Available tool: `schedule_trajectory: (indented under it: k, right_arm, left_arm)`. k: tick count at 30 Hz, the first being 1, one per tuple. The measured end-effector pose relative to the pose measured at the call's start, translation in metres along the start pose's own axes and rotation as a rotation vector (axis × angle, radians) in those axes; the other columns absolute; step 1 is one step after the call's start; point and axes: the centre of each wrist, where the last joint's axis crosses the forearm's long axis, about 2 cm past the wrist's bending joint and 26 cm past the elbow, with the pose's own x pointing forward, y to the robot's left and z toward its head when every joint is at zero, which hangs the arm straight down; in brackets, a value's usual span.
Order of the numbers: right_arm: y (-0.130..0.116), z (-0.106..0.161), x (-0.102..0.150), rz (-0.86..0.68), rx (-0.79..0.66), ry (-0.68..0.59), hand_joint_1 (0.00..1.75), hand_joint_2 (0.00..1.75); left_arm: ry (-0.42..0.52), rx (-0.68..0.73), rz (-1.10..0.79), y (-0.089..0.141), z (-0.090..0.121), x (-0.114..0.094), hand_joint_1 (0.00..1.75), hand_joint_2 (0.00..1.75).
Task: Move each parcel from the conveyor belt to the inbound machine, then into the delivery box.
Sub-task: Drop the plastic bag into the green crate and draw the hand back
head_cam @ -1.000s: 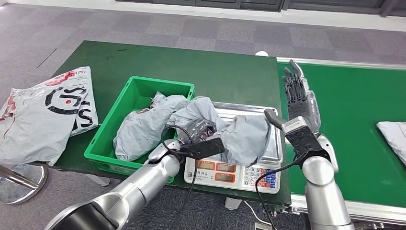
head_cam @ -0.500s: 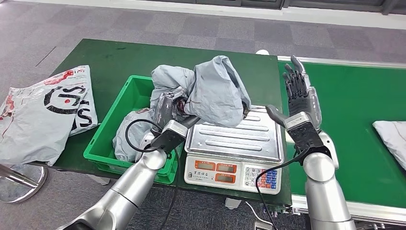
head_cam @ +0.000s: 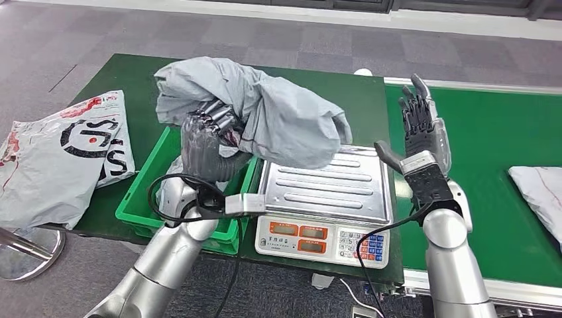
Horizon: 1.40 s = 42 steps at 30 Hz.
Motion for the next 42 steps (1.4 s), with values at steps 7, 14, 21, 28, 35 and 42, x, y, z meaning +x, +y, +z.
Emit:
schedule_trajectory:
  k: [7, 14, 21, 28, 35, 42]
  right_arm:
    - [0.002, 0.005, 0.0, 0.042, 0.029, 0.013, 0.0, 1.75]
    - [0.004, 0.006, 0.0, 0.059, 0.036, 0.022, 0.0, 1.75]
    - [0.004, 0.007, 0.001, 0.066, 0.054, 0.035, 0.0, 1.75]
    - [0.005, 0.007, 0.002, 0.064, 0.05, 0.042, 0.0, 1.75]
    - [0.005, 0.007, 0.002, 0.062, 0.049, 0.041, 0.0, 1.75]
    - [0.006, 0.007, 0.002, 0.061, 0.049, 0.04, 0.0, 1.75]
  left_arm:
    - [0.389, -0.075, -0.219, 0.015, 0.008, -0.066, 1.75, 1.75]
    - [0.675, -0.14, -0.313, 0.034, 0.032, -0.109, 1.39, 1.75]
    - [0.916, -0.614, -0.339, 0.029, 0.052, -0.129, 0.73, 1.75]
    - [0.967, -0.834, -0.306, 0.02, 0.063, -0.129, 1.5, 1.75]
    - [0.932, -0.895, -0.228, 0.014, 0.065, -0.126, 1.2, 1.75]
    - [0.92, -0.891, -0.213, 0.011, 0.067, -0.123, 0.03, 1.75]
